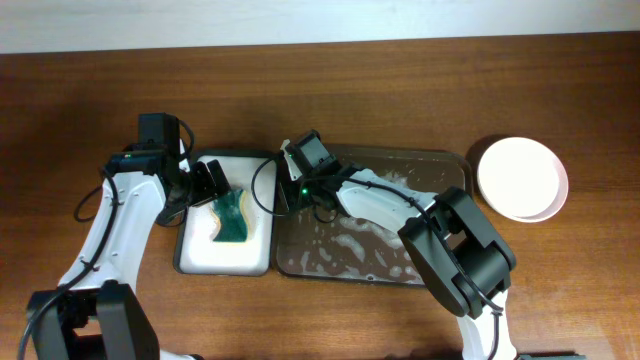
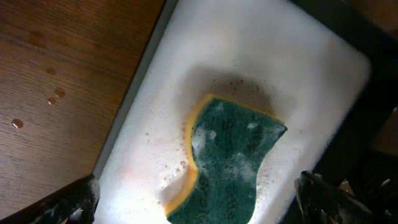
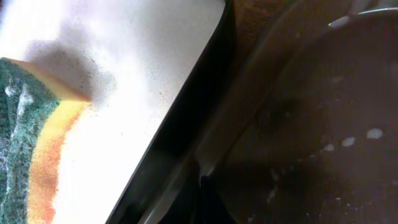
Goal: Clean dirty plates on tray and stack at the side
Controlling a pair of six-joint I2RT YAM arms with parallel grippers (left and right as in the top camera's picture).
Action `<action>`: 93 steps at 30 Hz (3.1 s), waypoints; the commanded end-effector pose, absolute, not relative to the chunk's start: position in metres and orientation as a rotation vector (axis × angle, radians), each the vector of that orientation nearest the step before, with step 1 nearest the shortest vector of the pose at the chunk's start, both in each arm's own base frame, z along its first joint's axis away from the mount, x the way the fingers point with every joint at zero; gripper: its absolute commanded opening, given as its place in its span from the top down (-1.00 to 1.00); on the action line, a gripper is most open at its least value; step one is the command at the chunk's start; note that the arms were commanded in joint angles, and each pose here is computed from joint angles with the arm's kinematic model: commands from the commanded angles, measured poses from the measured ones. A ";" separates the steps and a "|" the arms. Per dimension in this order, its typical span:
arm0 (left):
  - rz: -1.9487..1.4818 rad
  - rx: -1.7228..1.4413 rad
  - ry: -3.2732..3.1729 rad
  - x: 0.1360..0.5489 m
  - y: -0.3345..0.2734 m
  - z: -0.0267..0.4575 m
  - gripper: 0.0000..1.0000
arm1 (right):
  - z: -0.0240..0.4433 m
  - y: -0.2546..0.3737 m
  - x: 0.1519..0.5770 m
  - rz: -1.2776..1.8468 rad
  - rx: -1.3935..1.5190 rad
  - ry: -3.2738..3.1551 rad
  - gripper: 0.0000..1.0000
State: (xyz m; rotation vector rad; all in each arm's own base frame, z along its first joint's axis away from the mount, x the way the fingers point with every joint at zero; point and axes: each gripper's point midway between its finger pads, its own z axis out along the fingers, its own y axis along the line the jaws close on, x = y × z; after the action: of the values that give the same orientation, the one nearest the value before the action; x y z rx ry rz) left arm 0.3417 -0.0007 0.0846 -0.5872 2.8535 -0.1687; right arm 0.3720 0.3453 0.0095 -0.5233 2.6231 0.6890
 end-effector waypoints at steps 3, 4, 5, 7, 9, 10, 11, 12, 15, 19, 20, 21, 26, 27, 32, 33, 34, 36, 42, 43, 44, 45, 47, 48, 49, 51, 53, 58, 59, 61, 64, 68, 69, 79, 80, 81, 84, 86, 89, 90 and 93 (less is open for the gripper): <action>-0.191 -0.593 2.822 0.347 -0.002 0.095 -0.99 | 0.003 0.362 0.358 0.741 -0.567 2.639 0.92; -0.191 -0.593 2.822 0.347 -0.002 0.095 -0.99 | 0.004 0.364 0.355 0.756 -0.575 2.640 0.92; -0.191 -0.593 2.822 0.347 -0.002 0.095 -0.99 | 0.004 0.365 0.354 0.763 -0.579 2.641 0.92; -0.191 -0.593 2.822 0.347 -0.002 0.095 -0.99 | 0.004 0.367 0.352 0.769 -0.585 2.641 0.92; -0.192 -0.593 2.822 0.347 -0.002 0.095 -0.99 | 0.005 0.369 0.350 0.793 -0.594 2.642 0.92; -0.191 -0.593 2.822 0.347 -0.002 0.095 -0.99 | 0.005 0.369 0.350 0.793 -0.595 2.643 0.92; -0.191 -0.593 2.822 0.347 -0.002 0.095 -0.99 | 0.005 0.369 0.349 0.799 -0.597 2.643 0.92; -0.192 -0.592 2.822 0.347 -0.002 0.095 -1.00 | 0.005 0.370 0.349 0.802 -0.598 2.643 0.92; -0.192 -0.593 2.822 0.347 -0.002 0.095 -0.99 | 0.007 0.373 0.346 0.834 -0.609 2.640 0.92; -0.191 -0.593 2.822 0.347 -0.002 0.095 -0.99 | 0.007 0.373 0.346 0.836 -0.610 2.640 0.92; -0.192 -0.593 2.822 0.347 -0.002 0.095 -0.99 | 0.007 0.373 0.346 0.837 -0.610 2.640 0.92; -0.192 -0.593 2.822 0.347 -0.002 0.095 -0.99 | 0.007 0.373 0.346 0.839 -0.611 2.641 0.92; -0.192 -0.593 2.821 0.347 -0.002 0.095 -1.00 | 0.009 0.375 0.342 0.868 -0.626 2.642 0.92; -0.192 -0.593 2.821 0.347 -0.002 0.095 -1.00 | 0.009 0.375 0.342 0.868 -0.626 2.641 0.92; -0.192 -0.593 2.821 0.347 -0.002 0.095 -0.99 | 0.010 0.378 0.340 0.897 -0.636 2.642 0.92; -0.192 -0.593 2.821 0.347 -0.002 0.095 -0.99 | 0.010 0.378 0.339 0.897 -0.635 2.643 0.92; -0.192 -0.593 2.821 0.347 -0.002 0.095 -0.99 | 0.010 0.378 0.340 0.897 -0.636 2.642 0.92; -0.191 -0.593 2.822 0.347 -0.002 0.095 -0.99 | 0.010 0.378 0.339 0.897 -0.637 2.642 0.92; -0.192 -0.593 2.821 0.347 -0.002 0.095 -0.99 | 0.010 0.388 0.327 0.901 -0.680 2.639 0.92; -0.192 -0.593 2.821 0.347 -0.002 0.095 -0.99 | 0.010 0.390 0.325 0.901 -0.687 2.638 0.92; -0.191 -0.593 2.822 0.347 -0.002 0.095 -0.99 | 0.010 0.391 0.324 0.902 -0.691 2.637 0.92; -0.192 -0.593 2.822 0.347 -0.002 0.095 -1.00 | 0.010 0.392 0.323 0.902 -0.694 2.638 0.92; -0.192 -0.593 2.822 0.347 -0.002 0.095 -0.99 | 0.009 0.391 0.323 0.898 -0.693 2.638 0.92; -0.191 -0.593 2.822 0.347 -0.002 0.095 -0.99 | 0.009 0.390 0.325 0.896 -0.688 2.638 0.92; -0.191 -0.593 2.822 0.347 -0.002 0.095 -1.00 | 0.009 0.387 0.329 0.884 -0.675 2.639 0.92; -0.191 -0.593 2.822 0.347 -0.002 0.095 -0.99 | 0.008 0.378 0.338 0.842 -0.640 2.645 0.86; -0.191 -0.593 2.822 0.347 -0.002 0.095 -0.99 | 0.011 0.362 0.353 0.787 -0.580 2.656 0.77; -0.193 -0.583 2.788 0.355 -0.001 0.097 -0.99 | 0.054 0.295 0.400 0.629 -0.465 2.604 0.62; -0.196 -0.569 2.767 0.361 -0.001 0.099 -1.00 | 0.064 0.280 0.406 0.586 -0.440 2.599 0.62; -0.191 -0.424 2.720 0.376 -0.003 0.105 -0.99 | 0.088 0.241 0.415 0.479 -0.404 2.588 0.59; -0.165 -0.166 2.664 0.393 -0.014 0.113 -0.99 | 0.106 0.183 0.408 0.401 -0.294 2.662 0.51; -0.142 0.117 2.696 0.384 -0.043 0.109 -0.99 | 0.113 0.111 0.380 0.330 -0.094 2.821 0.17; -0.143 0.128 2.721 0.378 -0.046 0.107 -0.99 | 0.114 0.098 0.374 0.321 -0.050 2.850 0.12; -0.137 -0.157 3.166 0.272 -0.042 0.087 -0.99 | 0.125 0.033 0.292 0.287 0.144 3.132 -0.60; -0.139 -0.156 3.163 0.269 -0.042 0.090 -1.00 | 0.130 0.034 0.288 0.288 0.129 3.117 -0.62; -0.140 -0.159 3.152 0.267 -0.041 0.092 -0.99 | 0.134 0.034 0.286 0.287 0.125 3.097 -0.63; -0.157 -0.160 3.064 0.259 -0.041 0.105 -0.99 | 0.152 0.034 0.275 0.284 0.100 2.954 -0.98; -0.175 -0.147 2.955 0.255 -0.041 0.115 -1.00 | 0.166 0.033 0.268 0.281 0.079 2.826 -0.97; -0.196 -0.123 2.733 0.249 -0.038 0.135 -1.00 | 0.186 0.031 0.254 0.260 0.053 2.630 -0.97; -0.206 -0.116 2.649 0.246 -0.038 0.142 -0.99 | 0.192 0.031 0.248 0.258 0.043 2.561 -0.97; -0.244 -0.121 2.461 0.237 -0.038 0.160 -0.99 | 0.202 0.027 0.232 0.226 0.036 2.435 -0.97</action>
State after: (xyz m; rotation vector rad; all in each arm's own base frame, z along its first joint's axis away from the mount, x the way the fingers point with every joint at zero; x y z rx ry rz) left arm 0.2531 -0.0385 0.1453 -0.1028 2.6141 -0.2082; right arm 0.2476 0.0320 0.1985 0.0454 2.5167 0.2660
